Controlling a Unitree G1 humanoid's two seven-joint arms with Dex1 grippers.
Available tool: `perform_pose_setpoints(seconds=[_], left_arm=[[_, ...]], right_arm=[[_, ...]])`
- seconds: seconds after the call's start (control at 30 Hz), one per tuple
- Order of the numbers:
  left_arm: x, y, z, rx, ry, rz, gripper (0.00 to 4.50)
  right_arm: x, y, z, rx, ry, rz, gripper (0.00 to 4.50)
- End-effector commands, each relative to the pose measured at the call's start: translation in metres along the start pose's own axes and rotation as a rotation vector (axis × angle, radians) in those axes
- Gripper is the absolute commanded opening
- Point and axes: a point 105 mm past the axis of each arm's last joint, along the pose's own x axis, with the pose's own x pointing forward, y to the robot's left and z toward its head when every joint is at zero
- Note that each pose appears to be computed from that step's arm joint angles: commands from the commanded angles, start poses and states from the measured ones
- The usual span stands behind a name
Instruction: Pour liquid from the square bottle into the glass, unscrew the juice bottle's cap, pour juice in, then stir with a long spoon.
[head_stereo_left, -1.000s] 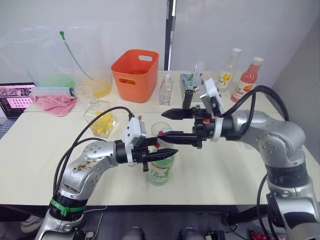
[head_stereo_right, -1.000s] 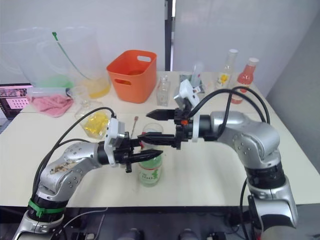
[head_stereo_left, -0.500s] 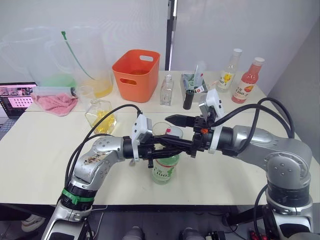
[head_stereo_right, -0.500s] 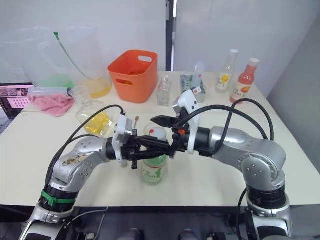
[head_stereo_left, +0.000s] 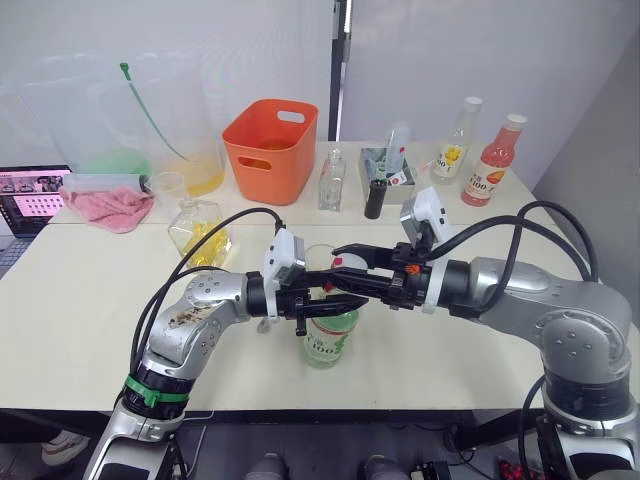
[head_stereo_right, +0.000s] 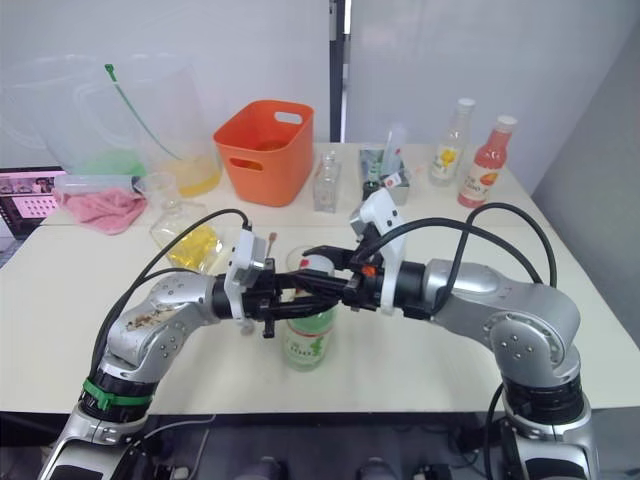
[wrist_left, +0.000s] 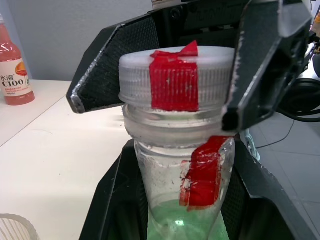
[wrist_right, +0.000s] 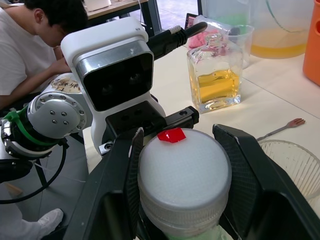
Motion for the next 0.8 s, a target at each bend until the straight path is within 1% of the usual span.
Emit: perform_pose_setpoints(seconds=[0.03, 0.2, 0.37, 0.6, 0.8], left_arm=[[0.003, -0.004, 0.008, 0.036, -0.018, -0.020, 1.37], [-0.002, -0.005, 0.008, 0.040, -0.008, -0.008, 1.37], [-0.009, -0.011, 0.006, 0.045, 0.020, -0.010, 1.37], [-0.017, -0.017, 0.004, 0.056, 0.052, -0.010, 1.37], [-0.019, -0.019, 0.003, 0.066, 0.062, 0.020, 1.37]], right_arm=[[-0.002, 0.007, 0.005, -0.042, -0.013, 0.050, 1.72], [0.001, 0.014, 0.004, -0.077, 0.003, 0.159, 1.72], [0.011, 0.024, 0.003, -0.171, 0.056, 0.399, 1.72], [0.025, 0.012, 0.001, -0.301, 0.157, 0.637, 1.72], [0.033, 0.008, 0.007, -0.372, 0.200, 0.732, 1.72]])
